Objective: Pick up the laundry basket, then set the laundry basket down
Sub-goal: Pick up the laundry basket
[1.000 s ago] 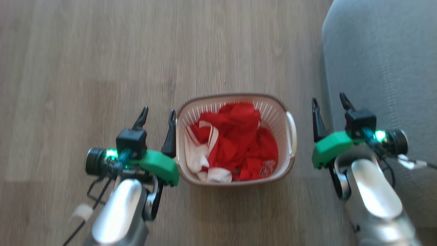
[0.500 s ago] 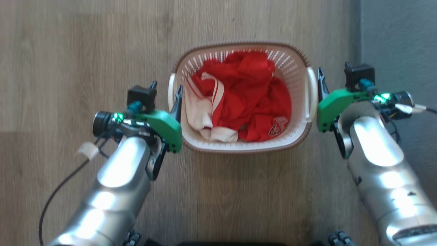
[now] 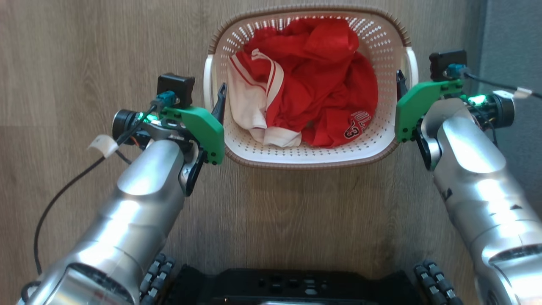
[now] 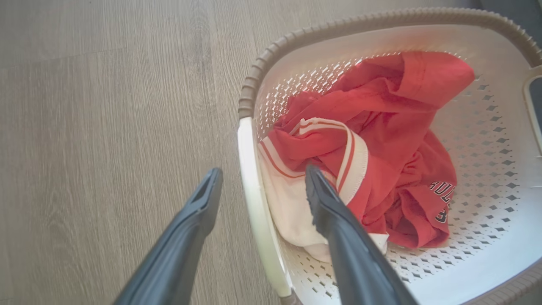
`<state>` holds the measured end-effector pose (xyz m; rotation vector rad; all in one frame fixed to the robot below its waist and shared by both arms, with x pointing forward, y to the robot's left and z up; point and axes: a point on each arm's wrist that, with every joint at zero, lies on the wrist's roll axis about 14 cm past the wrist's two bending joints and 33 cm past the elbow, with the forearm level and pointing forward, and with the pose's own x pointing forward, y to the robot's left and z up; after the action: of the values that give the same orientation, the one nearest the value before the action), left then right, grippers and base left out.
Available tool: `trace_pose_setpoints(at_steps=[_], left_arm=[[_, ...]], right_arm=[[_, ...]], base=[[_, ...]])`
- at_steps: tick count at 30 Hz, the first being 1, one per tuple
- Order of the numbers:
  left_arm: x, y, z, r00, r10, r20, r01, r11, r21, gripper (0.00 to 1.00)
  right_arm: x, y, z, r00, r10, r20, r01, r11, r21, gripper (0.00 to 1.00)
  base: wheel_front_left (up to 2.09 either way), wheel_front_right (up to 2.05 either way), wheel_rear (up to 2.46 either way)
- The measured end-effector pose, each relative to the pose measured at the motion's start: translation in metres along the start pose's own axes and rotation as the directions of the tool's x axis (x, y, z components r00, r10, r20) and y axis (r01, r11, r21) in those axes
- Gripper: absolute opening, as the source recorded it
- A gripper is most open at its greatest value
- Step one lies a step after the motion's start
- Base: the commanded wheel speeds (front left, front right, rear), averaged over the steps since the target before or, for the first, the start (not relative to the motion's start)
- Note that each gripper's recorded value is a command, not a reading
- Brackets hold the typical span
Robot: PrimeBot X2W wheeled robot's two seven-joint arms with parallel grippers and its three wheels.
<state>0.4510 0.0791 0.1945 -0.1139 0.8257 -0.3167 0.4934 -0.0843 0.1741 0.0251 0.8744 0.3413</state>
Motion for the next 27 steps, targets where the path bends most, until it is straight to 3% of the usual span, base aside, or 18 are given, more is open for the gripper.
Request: trace_pose_setpoints(at_steps=[12, 27], left_arm=[[0.012, -0.003, -0.038, 0.991, -0.039, -0.128, 0.032, 0.998, -0.053, 1.0], [0.025, -0.008, -0.061, 0.962, -0.103, -0.253, 0.089, 0.994, -0.065, 1.0]], right_arm=[[0.017, 0.0, -0.029, 0.989, 0.019, -0.15, -0.018, 1.0, 0.009, 1.0], [0.032, 0.002, -0.053, 0.972, 0.038, -0.234, -0.032, 0.999, 0.03, 1.0]], base=[[0.0, 0.0, 0.0], [0.0, 0.0, 0.0]])
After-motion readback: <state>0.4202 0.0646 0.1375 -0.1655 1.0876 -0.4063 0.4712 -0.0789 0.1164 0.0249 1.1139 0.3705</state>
